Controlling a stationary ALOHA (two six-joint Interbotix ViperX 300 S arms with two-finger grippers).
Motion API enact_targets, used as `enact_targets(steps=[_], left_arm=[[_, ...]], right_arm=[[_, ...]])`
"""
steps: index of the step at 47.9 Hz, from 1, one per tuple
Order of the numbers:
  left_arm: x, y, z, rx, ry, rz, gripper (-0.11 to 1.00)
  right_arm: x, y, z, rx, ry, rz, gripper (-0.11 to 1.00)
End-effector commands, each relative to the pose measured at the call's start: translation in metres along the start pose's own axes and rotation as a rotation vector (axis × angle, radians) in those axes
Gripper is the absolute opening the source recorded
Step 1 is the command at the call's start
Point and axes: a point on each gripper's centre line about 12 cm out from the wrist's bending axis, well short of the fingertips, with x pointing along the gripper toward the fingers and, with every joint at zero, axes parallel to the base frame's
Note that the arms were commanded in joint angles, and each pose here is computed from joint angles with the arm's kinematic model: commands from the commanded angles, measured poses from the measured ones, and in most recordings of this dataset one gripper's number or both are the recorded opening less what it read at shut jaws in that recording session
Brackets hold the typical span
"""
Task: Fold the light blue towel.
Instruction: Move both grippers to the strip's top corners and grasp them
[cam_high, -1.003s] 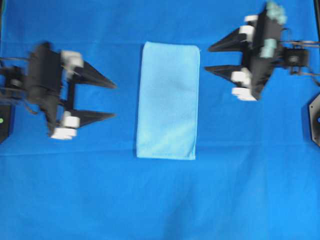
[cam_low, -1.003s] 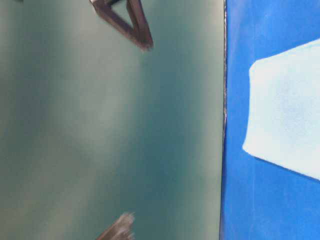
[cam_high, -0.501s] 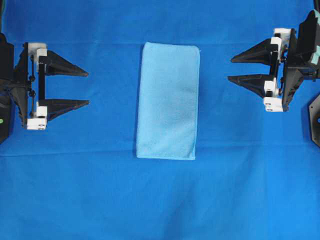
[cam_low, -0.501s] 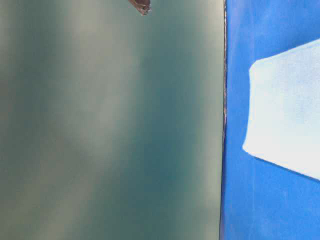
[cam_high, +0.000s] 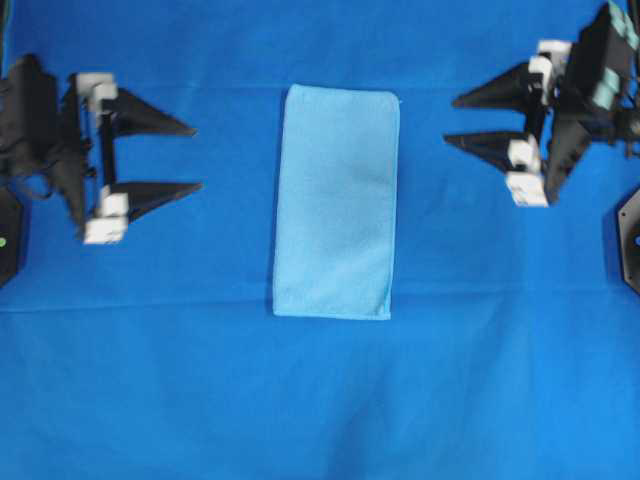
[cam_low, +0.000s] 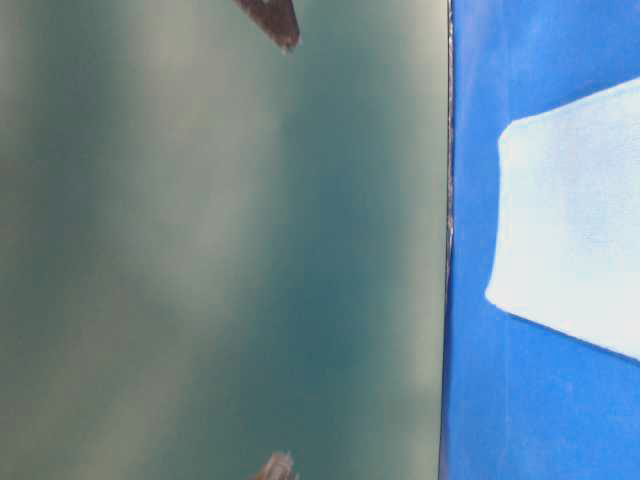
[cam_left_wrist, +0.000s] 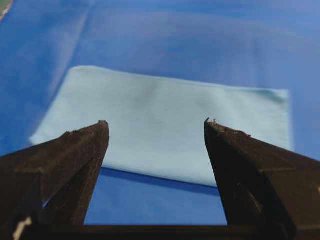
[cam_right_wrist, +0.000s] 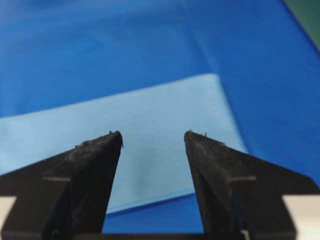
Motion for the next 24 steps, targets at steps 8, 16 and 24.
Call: enact_targets(steps=[8, 16, 24], left_arm=[[0.062, 0.037, 0.004, -0.012, 0.082, 0.106, 0.74], [0.104, 0.064, -0.019, 0.014, 0.179, 0.158, 0.74], [0.137, 0.085, -0.043, 0.008, 0.246, 0.191, 0.74]], right_arm=[[0.045, -0.033, -0.001, -0.024, 0.15, -0.115, 0.58], [0.08, -0.051, -0.013, -0.043, 0.252, -0.153, 0.58], [0.109, -0.067, -0.038, -0.027, 0.343, -0.174, 0.58]])
